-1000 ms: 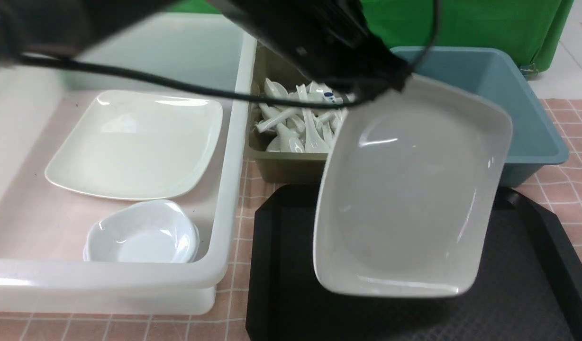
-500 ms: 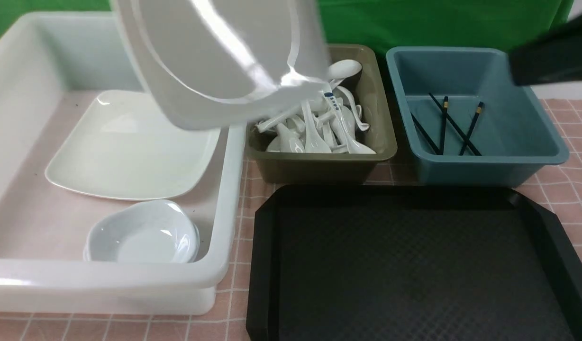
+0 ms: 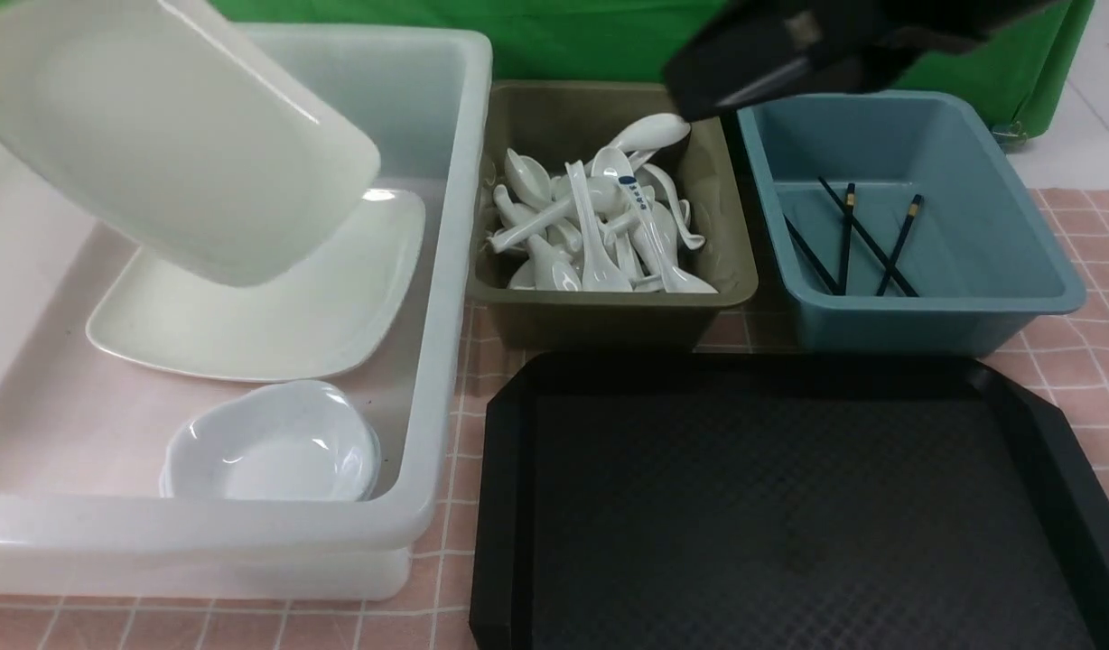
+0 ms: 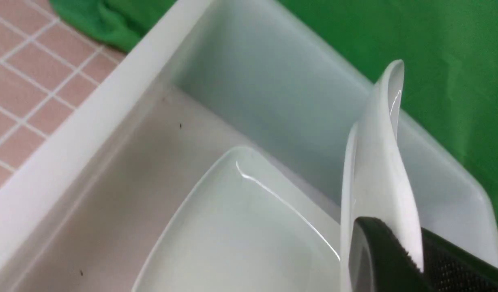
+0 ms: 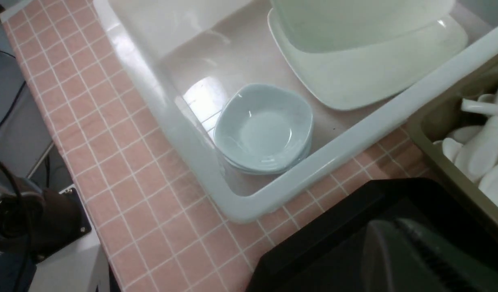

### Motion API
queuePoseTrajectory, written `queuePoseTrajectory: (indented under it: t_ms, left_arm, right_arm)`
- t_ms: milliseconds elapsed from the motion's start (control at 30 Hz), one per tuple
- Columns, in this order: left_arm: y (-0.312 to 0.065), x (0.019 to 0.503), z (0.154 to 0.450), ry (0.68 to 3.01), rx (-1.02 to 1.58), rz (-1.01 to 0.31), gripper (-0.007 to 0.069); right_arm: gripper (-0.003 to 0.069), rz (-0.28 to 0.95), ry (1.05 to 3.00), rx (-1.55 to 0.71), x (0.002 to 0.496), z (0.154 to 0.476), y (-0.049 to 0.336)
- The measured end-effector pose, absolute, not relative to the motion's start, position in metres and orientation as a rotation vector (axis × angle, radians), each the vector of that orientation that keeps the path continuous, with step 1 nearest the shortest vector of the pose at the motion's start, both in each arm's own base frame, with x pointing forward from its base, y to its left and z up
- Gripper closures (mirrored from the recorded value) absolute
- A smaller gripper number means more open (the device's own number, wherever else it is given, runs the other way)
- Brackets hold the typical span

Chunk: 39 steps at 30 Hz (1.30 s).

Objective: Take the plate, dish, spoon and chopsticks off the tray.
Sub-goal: Use the left arm to put the plate into the large storage box on the left

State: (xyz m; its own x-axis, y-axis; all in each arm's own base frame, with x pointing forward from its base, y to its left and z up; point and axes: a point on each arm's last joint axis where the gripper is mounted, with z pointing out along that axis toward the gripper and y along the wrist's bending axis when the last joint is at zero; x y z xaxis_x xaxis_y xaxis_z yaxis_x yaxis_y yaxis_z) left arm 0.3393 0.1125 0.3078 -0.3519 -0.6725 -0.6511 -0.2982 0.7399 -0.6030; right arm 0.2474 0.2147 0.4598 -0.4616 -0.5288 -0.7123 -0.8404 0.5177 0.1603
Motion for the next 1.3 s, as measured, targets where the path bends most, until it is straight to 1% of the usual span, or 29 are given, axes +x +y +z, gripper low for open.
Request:
queuePoseTrajectory:
  t_ms: [133, 167, 267, 433, 567, 700, 733, 800, 867, 900, 933, 967, 1000, 1067, 1100, 1133, 1167, 1200, 1267, 1300]
  left_arm:
    - [0.109, 0.355, 0.271, 1.998, -0.792, -0.506, 0.0607]
    - [0.108, 0.356, 0.270, 2.001, -0.791, -0.507, 0.0606]
    - [0.105, 0.367, 0.249, 2.027, -0.827, -0.487, 0.0606]
    - [0.106, 0.374, 0.232, 2.046, -0.865, -0.477, 0.0608]
    - [0.107, 0.375, 0.224, 2.092, -0.832, -0.445, 0.0608]
    - [0.107, 0.375, 0.216, 2.144, -0.788, -0.417, 0.0574]
    - [0.107, 0.375, 0.214, 2.160, -0.777, -0.411, 0.0558]
    - [0.105, 0.375, 0.207, 2.201, -0.757, -0.415, 0.0497]
    - [0.104, 0.375, 0.198, 2.255, -0.733, -0.421, 0.0415]
    - [0.103, 0.375, 0.197, 2.260, -0.730, -0.421, 0.0399]
    - [0.103, 0.375, 0.191, 2.298, -0.704, -0.411, 0.0342]
    - [0.103, 0.375, 0.190, 2.303, -0.700, -0.408, 0.0334]
    - [0.104, 0.375, 0.185, 2.326, -0.681, -0.393, 0.0279]
    - [0.104, 0.375, 0.182, 2.344, -0.663, -0.378, 0.0230]
    - [0.105, 0.375, 0.182, 2.350, -0.647, -0.361, 0.0178]
    - [0.105, 0.375, 0.182, 2.350, -0.645, -0.360, 0.0178]
    - [0.106, 0.377, 0.185, 2.350, -0.621, -0.344, 0.0148]
    - [0.107, 0.379, 0.190, 2.347, -0.599, -0.340, 0.0139]
    - [0.106, 0.380, 0.199, 2.348, -0.568, -0.345, 0.0141]
    - [0.104, 0.381, 0.210, 2.350, -0.529, -0.365, 0.0165]
  right_arm:
    - [0.0629, 0.688, 2.210, -1.113, 0.263, 0.447, 0.229]
    - [0.0629, 0.688, 2.212, -1.113, 0.263, 0.447, 0.230]
    - [0.0629, 0.686, 2.233, -1.110, 0.270, 0.441, 0.234]
    - [0.0629, 0.686, 2.229, -1.110, 0.269, 0.442, 0.234]
    - [0.0629, 0.686, 2.229, -1.110, 0.269, 0.442, 0.234]
    - [0.0629, 0.686, 2.228, -1.109, 0.269, 0.442, 0.234]
    - [0.0629, 0.686, 2.228, -1.109, 0.270, 0.442, 0.234]
    - [0.0629, 0.686, 2.227, -1.108, 0.270, 0.442, 0.234]
    - [0.0629, 0.686, 2.227, -1.108, 0.270, 0.442, 0.234]
    - [0.0629, 0.686, 2.227, -1.108, 0.270, 0.442, 0.234]
    - [0.0629, 0.686, 2.227, -1.108, 0.270, 0.442, 0.234]
    - [0.0629, 0.686, 2.227, -1.108, 0.270, 0.442, 0.234]
    - [0.0629, 0.688, 2.228, -1.108, 0.269, 0.442, 0.234]
    - [0.0629, 0.688, 2.229, -1.108, 0.269, 0.442, 0.234]
    - [0.0629, 0.688, 2.232, -1.111, 0.269, 0.442, 0.234]
    - [0.0629, 0.688, 2.233, -1.112, 0.269, 0.442, 0.234]
    - [0.0629, 0.687, 2.239, -1.117, 0.269, 0.441, 0.233]
    - [0.0629, 0.687, 2.245, -1.124, 0.268, 0.441, 0.233]
    - [0.0629, 0.686, 2.247, -1.124, 0.267, 0.442, 0.232]
    - [0.0629, 0.674, 2.252, -1.110, 0.266, 0.443, 0.230]
